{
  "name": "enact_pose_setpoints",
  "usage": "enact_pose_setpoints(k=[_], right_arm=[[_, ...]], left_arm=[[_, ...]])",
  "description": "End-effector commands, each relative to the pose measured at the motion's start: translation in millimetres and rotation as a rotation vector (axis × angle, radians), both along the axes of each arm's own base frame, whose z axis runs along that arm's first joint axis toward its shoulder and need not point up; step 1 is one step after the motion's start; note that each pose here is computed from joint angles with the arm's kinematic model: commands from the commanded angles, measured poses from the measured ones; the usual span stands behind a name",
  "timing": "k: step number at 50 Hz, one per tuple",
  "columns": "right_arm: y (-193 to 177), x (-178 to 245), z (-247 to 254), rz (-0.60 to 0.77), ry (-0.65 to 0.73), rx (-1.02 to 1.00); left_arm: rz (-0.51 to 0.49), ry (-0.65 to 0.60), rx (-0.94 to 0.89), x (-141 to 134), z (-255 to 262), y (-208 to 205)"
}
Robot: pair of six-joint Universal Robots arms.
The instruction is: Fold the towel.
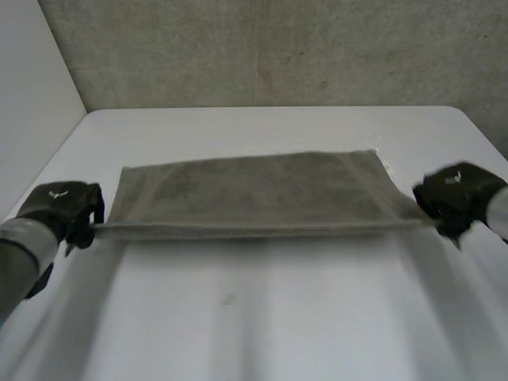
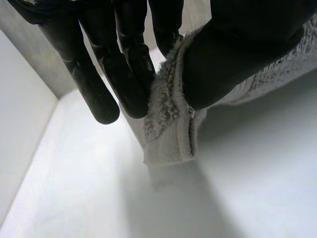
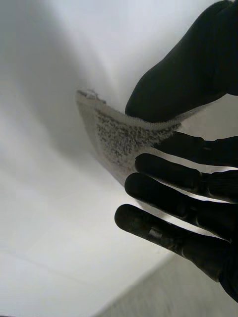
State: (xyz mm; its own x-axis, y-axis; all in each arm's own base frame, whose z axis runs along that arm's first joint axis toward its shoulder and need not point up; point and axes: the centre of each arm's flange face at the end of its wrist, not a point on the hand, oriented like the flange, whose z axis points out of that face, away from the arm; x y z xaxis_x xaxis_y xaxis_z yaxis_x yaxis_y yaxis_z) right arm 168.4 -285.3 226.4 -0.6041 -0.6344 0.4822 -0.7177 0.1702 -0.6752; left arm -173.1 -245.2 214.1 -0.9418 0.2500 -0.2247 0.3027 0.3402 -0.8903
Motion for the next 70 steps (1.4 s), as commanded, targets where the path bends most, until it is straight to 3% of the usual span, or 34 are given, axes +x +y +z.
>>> enact_pose_setpoints(k=[1, 6, 8, 14, 21, 29, 38, 41, 43, 46, 48, 50, 59, 70], right_arm=[[29.2, -12.9, 11.7, 0.139, 0.199, 0.089], [3.5, -11.9, 24.1, 0.080, 0.151, -0.054], [-23.8, -11.0, 11.9, 0.043, 0.101, -0.092], [-58.1, 17.9, -1.2, 0.077, 0.062, -0.210], [-108.2, 59.7, -46.5, 0.077, 0.082, -0.382], [-130.3, 78.5, -87.8, 0.087, 0.071, -0.461], [-135.3, 85.0, -92.3, 0.080, 0.039, -0.508], [-139.1, 80.8, -53.1, 0.037, -0.048, -0.583], [-131.3, 76.9, -15.6, -0.014, -0.208, -0.604], [-124.8, 72.6, -4.4, -0.038, -0.294, -0.584], [-117.7, 48.8, 15.8, -0.106, -0.421, -0.538], [-113.9, 35.1, 18.3, -0.138, -0.449, -0.505], [-73.6, -0.8, -30.0, -0.188, -0.381, -0.106], [-58.9, -19.6, -87.8, -0.083, -0.289, -0.046]], left_arm=[[-0.010, -0.019, 0.091, 4.5, 10.0, 28.4], [-0.014, -0.010, 0.033, 1.4, 5.5, 7.7], [-0.017, -0.009, 0.013, -1.7, -1.3, -4.6], [-0.020, -0.008, -0.050, -12.1, -32.2, -56.9], [-0.054, -0.030, -0.125, -28.5, -59.1, -99.6], [-0.068, -0.019, -0.215, -40.1, -74.7, -130.8], [-0.101, 0.006, -0.291, -56.7, -73.2, -130.5], [-0.102, 0.010, -0.307, -56.5, -61.7, -124.9], [-0.104, 0.014, -0.314, -55.6, -55.4, -119.9], [-0.103, 0.019, -0.321, -52.6, -45.1, -108.5], [-0.103, 0.020, -0.324, -51.4, -40.1, -101.8], [-0.104, 0.020, -0.321, -49.7, -37.2, -94.4], [-0.145, 0.023, -0.296, -54.5, -32.3, -55.2], [-0.161, 0.029, -0.289, -58.6, -31.5, -44.5]])
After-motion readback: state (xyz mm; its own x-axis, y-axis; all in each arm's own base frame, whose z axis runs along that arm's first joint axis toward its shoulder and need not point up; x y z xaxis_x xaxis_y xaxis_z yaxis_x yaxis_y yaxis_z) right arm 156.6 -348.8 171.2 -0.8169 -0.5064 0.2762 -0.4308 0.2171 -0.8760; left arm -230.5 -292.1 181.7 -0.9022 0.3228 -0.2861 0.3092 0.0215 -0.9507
